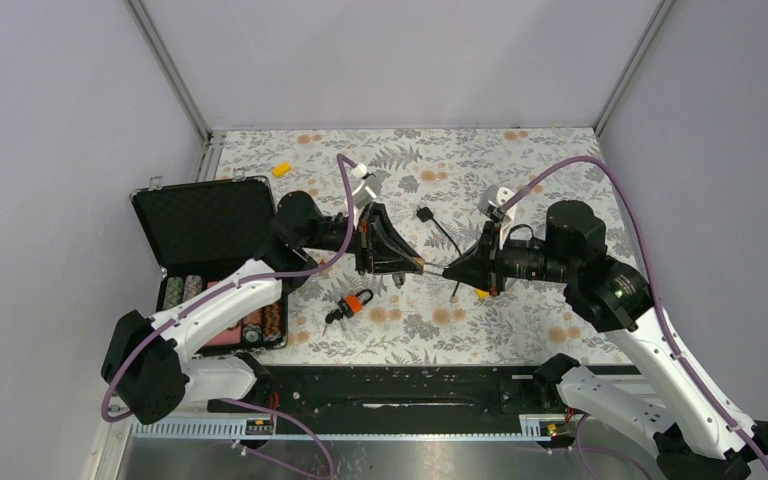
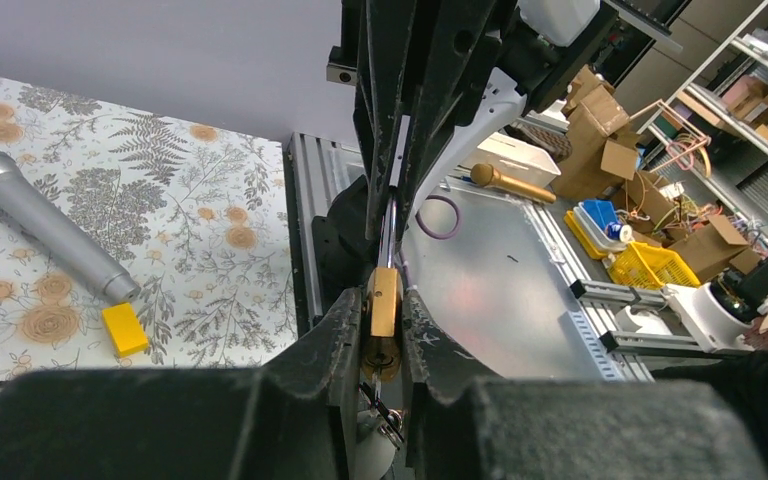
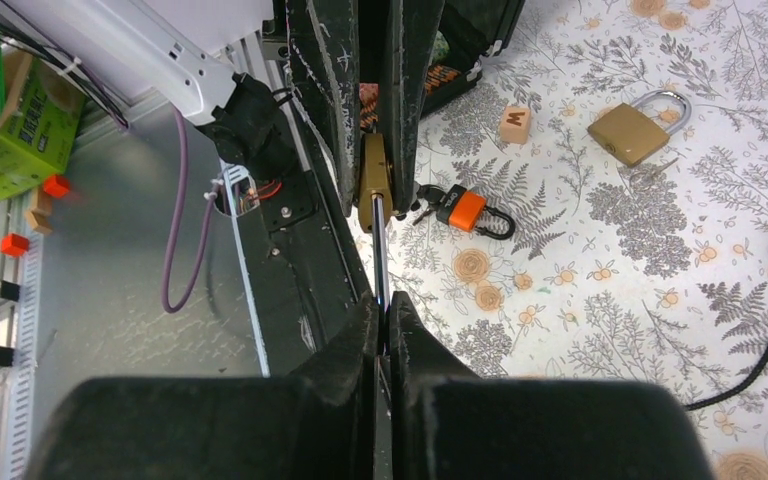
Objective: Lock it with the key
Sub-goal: Lock the lock.
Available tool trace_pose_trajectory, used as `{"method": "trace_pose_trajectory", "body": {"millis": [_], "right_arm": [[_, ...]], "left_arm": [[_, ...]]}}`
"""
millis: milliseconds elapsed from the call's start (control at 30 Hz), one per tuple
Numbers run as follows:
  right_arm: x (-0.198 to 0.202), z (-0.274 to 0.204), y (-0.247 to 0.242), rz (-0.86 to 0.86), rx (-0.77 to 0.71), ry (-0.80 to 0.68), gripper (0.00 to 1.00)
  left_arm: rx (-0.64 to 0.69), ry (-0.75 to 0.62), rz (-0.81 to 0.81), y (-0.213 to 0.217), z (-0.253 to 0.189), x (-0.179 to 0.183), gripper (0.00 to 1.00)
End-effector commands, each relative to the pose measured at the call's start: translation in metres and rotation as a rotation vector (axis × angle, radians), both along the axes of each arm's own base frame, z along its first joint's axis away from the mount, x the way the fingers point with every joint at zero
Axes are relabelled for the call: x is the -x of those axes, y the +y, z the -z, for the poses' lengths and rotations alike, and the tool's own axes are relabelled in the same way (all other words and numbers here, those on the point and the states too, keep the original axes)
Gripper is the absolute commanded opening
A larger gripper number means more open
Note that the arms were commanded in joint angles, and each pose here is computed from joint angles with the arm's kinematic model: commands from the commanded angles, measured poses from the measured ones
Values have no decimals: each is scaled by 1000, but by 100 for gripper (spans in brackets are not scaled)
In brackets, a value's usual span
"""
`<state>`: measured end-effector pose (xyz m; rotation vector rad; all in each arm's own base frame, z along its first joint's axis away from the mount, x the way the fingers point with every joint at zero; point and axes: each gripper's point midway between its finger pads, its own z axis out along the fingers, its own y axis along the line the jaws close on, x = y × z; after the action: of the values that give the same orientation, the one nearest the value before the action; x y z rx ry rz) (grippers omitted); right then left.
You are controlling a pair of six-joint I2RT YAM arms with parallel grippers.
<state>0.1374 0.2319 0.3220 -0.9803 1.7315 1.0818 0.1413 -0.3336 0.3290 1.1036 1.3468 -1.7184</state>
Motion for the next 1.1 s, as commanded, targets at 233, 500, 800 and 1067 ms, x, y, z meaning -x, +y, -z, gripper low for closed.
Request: {"method": "trace_pose_trajectory", "body": {"millis": [233,500,800,1067], "right_arm": [[-22,-57,24,45,-249,-11,0],[-31,-53,30,66,-276,25,0],[-41,-41,28,112,-231,17,0],[-33,-14,7,116,-48,-40,0]], "left_arm": [[46,5,-28,-15,-14,-3,0],[50,47,-36,-18,-18,-4,0],[10,69,-95,-21,-14,-19,0],[13,-77,-262,12,-30,-39,75]]}}
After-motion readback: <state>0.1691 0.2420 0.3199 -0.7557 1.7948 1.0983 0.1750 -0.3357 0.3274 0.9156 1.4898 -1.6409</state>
